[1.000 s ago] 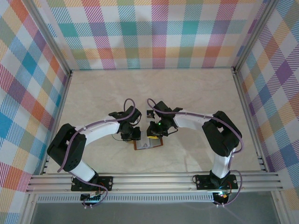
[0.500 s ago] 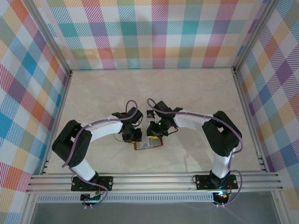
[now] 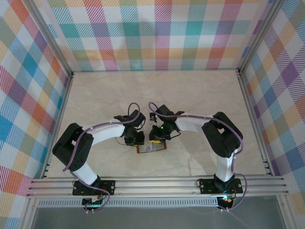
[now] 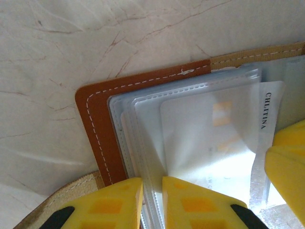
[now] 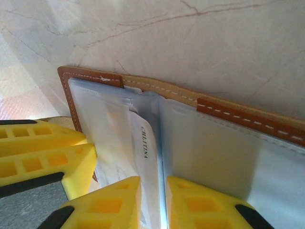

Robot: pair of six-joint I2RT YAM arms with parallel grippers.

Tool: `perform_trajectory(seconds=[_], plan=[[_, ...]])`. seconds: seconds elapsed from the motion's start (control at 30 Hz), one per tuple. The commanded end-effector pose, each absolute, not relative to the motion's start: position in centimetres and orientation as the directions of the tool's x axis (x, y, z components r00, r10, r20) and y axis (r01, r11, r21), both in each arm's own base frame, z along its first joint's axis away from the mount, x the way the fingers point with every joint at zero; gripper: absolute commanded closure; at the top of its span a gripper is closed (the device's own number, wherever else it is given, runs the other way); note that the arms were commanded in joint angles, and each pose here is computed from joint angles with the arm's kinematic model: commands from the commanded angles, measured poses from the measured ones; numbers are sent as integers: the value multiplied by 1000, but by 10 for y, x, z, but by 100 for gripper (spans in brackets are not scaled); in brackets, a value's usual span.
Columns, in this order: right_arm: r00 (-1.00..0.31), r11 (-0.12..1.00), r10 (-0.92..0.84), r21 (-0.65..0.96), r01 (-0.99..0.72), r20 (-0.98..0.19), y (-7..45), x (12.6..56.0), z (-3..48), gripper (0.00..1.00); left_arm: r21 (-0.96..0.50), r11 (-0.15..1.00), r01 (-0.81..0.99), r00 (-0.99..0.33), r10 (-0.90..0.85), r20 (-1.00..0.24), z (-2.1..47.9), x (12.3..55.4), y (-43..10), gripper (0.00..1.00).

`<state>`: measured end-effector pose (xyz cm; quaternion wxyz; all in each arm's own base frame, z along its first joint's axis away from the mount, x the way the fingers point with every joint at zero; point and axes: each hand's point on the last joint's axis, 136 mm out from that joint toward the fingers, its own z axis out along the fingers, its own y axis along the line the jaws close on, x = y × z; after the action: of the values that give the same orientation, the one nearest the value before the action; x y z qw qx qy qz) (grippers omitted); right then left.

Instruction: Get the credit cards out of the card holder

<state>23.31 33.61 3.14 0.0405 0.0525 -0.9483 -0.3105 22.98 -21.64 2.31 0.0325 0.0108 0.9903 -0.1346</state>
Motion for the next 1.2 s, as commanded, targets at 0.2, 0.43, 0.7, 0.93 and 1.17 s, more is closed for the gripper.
perform_trajectory(seconds=[0.2,0.43,0.7,0.93,1.17], plan=[[-987,780,-150,620,-87,50,338,230,24,83,-191,981,27,-999,23,-23,4,214,-202,83],[-985,736,-159,673,-73,68,346,226,24,82,-189,982,27,-1000,23,-20,3,214,-202,83],[-987,740,-145,670,-60,72,343,226,22,88,-187,982,26,-999,22,-25,4,214,-202,83],[-993,797,-110,601,-55,54,318,232,23,94,-185,982,30,-999,25,-25,4,213,-201,83],[-990,862,-141,494,-113,19,295,232,38,94,-191,981,38,-999,32,-35,7,215,-202,83]])
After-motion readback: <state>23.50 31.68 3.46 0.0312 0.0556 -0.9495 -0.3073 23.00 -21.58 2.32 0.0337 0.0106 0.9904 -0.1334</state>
